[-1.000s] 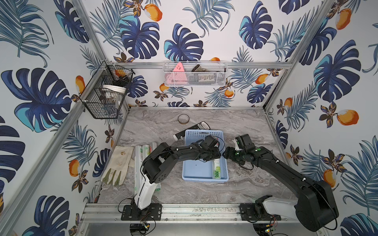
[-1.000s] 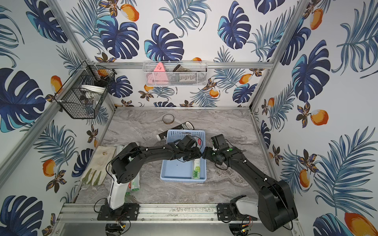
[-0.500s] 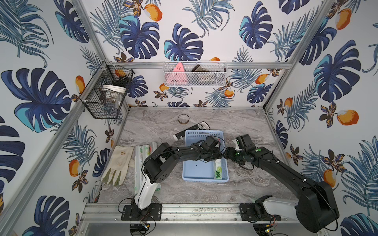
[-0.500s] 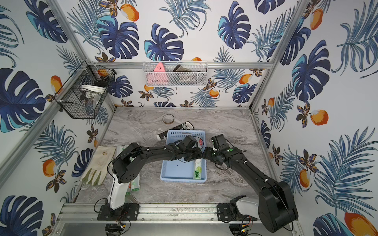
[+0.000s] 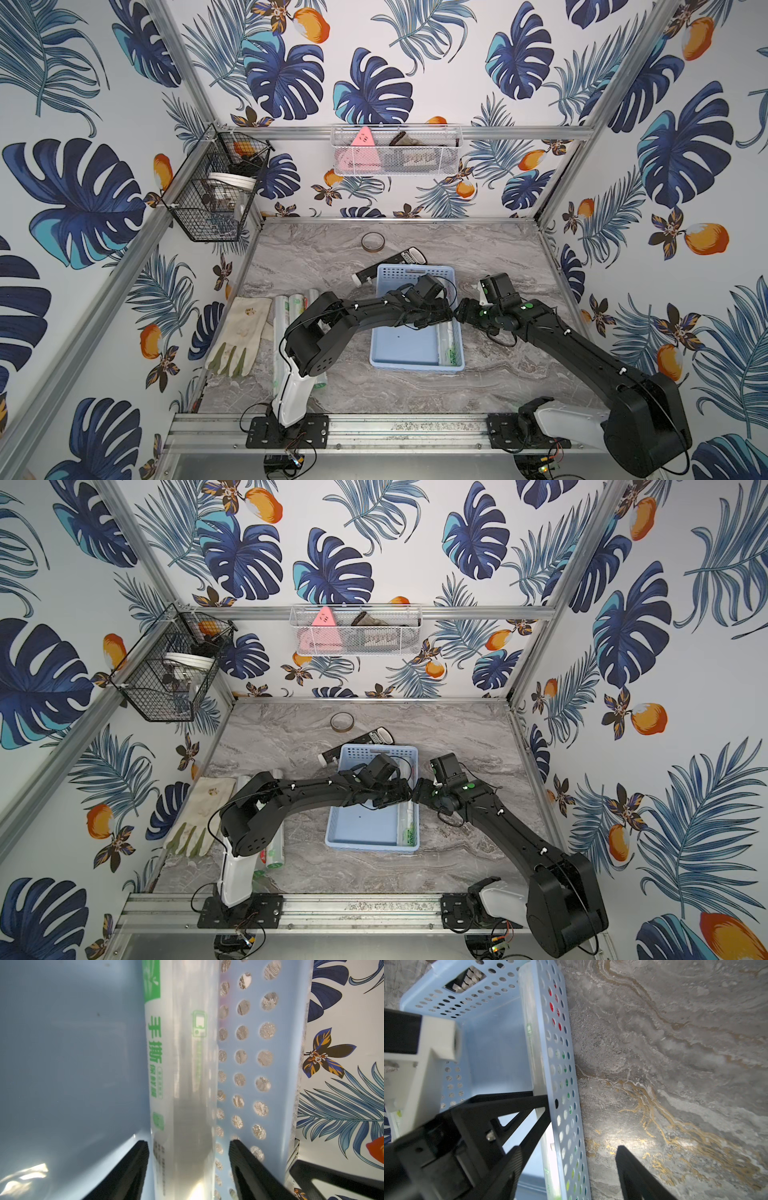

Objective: Put the plastic wrap into the basket
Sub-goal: Place the plastic wrap in the basket, then pick up the plastic wrap from the center of the board.

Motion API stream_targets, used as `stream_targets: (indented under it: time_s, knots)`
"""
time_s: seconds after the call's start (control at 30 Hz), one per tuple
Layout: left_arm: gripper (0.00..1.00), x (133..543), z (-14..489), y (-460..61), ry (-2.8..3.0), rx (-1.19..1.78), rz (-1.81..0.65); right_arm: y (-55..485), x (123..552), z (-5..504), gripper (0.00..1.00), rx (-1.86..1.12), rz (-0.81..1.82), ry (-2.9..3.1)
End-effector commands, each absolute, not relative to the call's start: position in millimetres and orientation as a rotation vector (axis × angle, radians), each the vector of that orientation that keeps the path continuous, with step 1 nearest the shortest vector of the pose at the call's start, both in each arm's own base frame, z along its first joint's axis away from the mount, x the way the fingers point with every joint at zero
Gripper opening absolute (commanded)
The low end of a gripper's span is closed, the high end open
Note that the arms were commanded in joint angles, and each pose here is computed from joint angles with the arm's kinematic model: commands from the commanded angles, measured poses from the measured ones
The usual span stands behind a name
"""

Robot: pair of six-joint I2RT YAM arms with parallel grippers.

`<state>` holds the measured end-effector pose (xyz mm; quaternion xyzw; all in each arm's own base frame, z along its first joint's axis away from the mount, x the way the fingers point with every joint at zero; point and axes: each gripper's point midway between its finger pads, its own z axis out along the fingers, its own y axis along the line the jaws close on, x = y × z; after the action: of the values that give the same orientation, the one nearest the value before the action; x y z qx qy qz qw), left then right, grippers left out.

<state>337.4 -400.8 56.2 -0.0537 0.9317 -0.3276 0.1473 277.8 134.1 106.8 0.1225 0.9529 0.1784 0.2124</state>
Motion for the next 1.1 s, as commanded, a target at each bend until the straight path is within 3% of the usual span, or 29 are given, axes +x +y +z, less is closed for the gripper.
stream_targets:
  time_s: [0.0, 0.4, 0.57, 0.8, 1.07]
  knots:
    - [0.71, 336.7, 64.2, -397.2, 2.67, -0.147, -0.93, 132.5, 277.0, 110.5, 0.75, 0.338, 0.482, 2.646]
    - [0.73, 334.6, 94.8, -366.9, 2.593, -0.095, -0.796, 149.0, 277.0, 149.1, 0.76, 0.206, 0.647, 2.529]
    - [0.76, 337.0, 136.7, -336.4, 2.482, -0.039, -0.661, 174.0, 274.0, 182.8, 0.86, 0.073, 0.855, 2.413]
    - [0.83, 323.5, 189.0, -250.0, 2.296, -0.069, -0.367, 211.7, 274.1, 211.5, 0.97, -0.049, 1.046, 2.35]
    - [0.93, 285.4, 212.5, -132.0, 2.158, -0.256, -0.089, 290.9, 259.9, 195.5, 1.0, -0.325, 0.896, 2.416]
